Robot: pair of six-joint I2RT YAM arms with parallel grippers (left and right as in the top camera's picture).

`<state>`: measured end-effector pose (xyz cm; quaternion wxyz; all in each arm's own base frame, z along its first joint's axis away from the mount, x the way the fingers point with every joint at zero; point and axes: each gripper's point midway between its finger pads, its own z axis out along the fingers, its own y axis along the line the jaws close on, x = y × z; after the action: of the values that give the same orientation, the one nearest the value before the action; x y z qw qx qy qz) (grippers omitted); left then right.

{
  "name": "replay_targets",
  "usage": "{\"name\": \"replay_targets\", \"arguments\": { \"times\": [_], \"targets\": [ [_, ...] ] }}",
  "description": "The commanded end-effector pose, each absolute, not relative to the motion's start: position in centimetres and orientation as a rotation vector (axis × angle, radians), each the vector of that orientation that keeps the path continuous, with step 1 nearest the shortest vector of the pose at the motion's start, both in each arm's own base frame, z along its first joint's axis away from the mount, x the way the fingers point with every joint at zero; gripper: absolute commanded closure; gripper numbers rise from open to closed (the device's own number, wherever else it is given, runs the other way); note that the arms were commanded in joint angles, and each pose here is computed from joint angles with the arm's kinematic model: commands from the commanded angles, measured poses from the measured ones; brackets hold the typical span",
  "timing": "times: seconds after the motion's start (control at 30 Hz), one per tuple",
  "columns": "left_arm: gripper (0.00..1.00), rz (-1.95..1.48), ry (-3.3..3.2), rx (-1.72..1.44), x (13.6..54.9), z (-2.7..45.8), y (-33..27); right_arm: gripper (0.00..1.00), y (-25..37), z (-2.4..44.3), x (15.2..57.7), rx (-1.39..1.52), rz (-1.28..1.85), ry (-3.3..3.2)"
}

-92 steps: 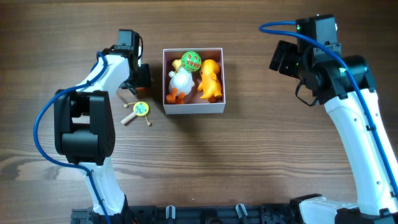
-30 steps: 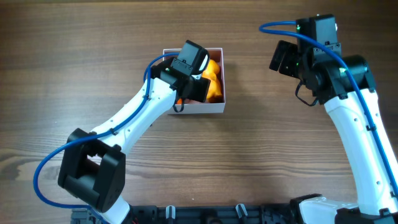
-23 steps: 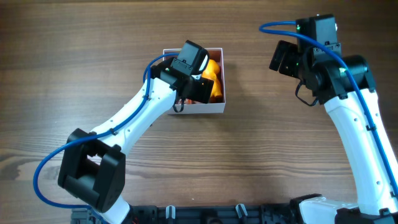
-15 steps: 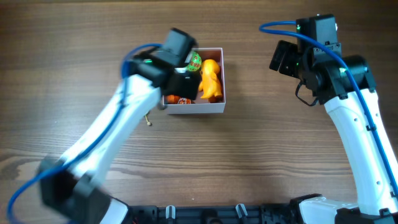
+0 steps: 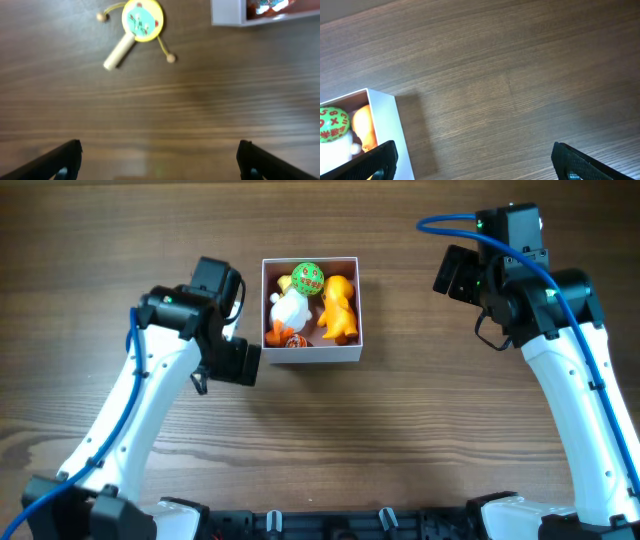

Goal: Pack container
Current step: 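Move the left gripper to the yellow mouse rattle and grasp its handle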

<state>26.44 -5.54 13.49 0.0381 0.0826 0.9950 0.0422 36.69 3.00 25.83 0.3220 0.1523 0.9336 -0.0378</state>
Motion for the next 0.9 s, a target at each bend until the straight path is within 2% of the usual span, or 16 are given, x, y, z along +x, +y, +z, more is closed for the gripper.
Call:
{"name": "replay_targets", "arguments": {
  "times": [0.0,0.17,0.3,0.47,0.6,0.8,0.87],
  "targets": [
    [0.00,0.113,3.065,0.328,26.0,9.4,-4.8,0.00,2.8,26.3,36.7,0.398,-0.116,2.437],
    [0.00,0.101,2.971,0.334,28.1,6.5,-4.2,0.00,2.8,26.3,36.7,0.398,-0.116,2.437],
    [0.01,0.119,2.936,0.467,28.9,6.4,-3.2,0.00,2.8,26.3,36.7,0.398,-0.116,2.437],
    [0.02,0.094,2.928,0.364,29.6,6.4,-1.4,0.00,2.8,26.3,36.7,0.398,-0.116,2.437],
    [0.00,-0.059,2.879,0.385,30.5,6.3,-1.5,0.00,2.8,26.3,36.7,0.398,-0.116,2.437],
    [0.09,-0.048,2.871,0.408,31.1,5.7,-0.5,0.00,2.8,26.3,36.7,0.398,-0.116,2.437],
    [0.08,-0.057,2.906,0.410,30.9,4.7,-0.5,0.00,2.8,26.3,36.7,0.398,-0.116,2.437]
  ]
}}
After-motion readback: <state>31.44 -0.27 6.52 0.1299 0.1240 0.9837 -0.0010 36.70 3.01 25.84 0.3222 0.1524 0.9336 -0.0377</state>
